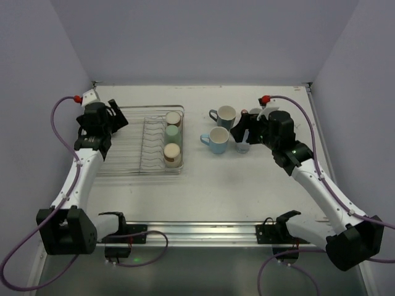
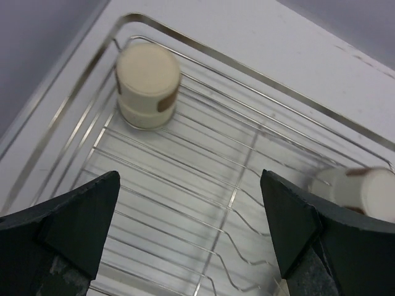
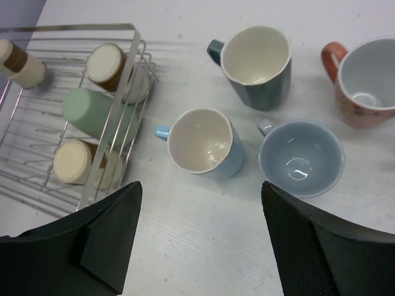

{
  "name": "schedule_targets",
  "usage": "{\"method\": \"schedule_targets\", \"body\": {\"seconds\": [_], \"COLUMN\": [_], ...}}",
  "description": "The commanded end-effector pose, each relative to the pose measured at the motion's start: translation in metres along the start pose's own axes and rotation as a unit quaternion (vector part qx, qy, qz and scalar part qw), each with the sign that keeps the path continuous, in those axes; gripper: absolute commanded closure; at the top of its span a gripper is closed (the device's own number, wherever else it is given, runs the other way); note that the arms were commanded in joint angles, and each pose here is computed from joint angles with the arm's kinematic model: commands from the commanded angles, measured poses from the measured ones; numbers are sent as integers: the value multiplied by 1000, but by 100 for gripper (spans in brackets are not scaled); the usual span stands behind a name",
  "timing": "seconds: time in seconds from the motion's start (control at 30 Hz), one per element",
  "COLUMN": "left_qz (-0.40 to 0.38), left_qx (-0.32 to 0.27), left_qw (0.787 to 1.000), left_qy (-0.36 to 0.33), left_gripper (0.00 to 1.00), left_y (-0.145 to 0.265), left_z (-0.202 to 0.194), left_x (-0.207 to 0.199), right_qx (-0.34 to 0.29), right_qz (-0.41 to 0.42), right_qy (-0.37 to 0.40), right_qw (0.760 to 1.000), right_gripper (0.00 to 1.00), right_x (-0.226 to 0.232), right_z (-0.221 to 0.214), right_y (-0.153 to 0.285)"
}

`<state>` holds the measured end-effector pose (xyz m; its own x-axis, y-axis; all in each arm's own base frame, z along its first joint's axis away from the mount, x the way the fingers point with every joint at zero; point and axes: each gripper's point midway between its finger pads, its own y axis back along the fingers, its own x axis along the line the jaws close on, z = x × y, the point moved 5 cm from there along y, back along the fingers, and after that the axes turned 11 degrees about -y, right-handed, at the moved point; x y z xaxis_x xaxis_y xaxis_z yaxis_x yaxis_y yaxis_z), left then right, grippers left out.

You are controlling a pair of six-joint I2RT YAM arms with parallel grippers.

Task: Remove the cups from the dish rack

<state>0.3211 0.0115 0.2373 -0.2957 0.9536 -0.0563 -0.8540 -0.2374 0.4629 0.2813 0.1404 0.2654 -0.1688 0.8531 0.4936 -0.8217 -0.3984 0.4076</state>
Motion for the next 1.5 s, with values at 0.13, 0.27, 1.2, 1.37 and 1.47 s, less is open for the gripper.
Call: {"method": "schedule_targets", "body": {"seconds": [0.13,0.27,1.2,1.37,1.47], "left_qz": [87,111,83,19,-28], "left_qx": [-53,-26,-16,-16,-17], "left_qw": [995,993,996,996,993], "left_qy": [25,12,30,81,116], "left_gripper": [0,0,64,76,80], "left_y": [-62,-95,-142,-103,-72], "left_z": [28,21,12,-1,-3], "left_x": [27,33,43,27,16], "right_qx": [7,-1,12,8,7], "right_qz": [95,104,105,137,168], "right_qy": [-26,-24,-28,-37,-49], "right_qw": [995,994,994,990,984], "right_gripper": [20,20,20,20,18], "right_x": [16,17,22,34,47], "right_z": [-17,-17,-23,-21,-21], "right_y": [-2,2,-7,2,9]}}
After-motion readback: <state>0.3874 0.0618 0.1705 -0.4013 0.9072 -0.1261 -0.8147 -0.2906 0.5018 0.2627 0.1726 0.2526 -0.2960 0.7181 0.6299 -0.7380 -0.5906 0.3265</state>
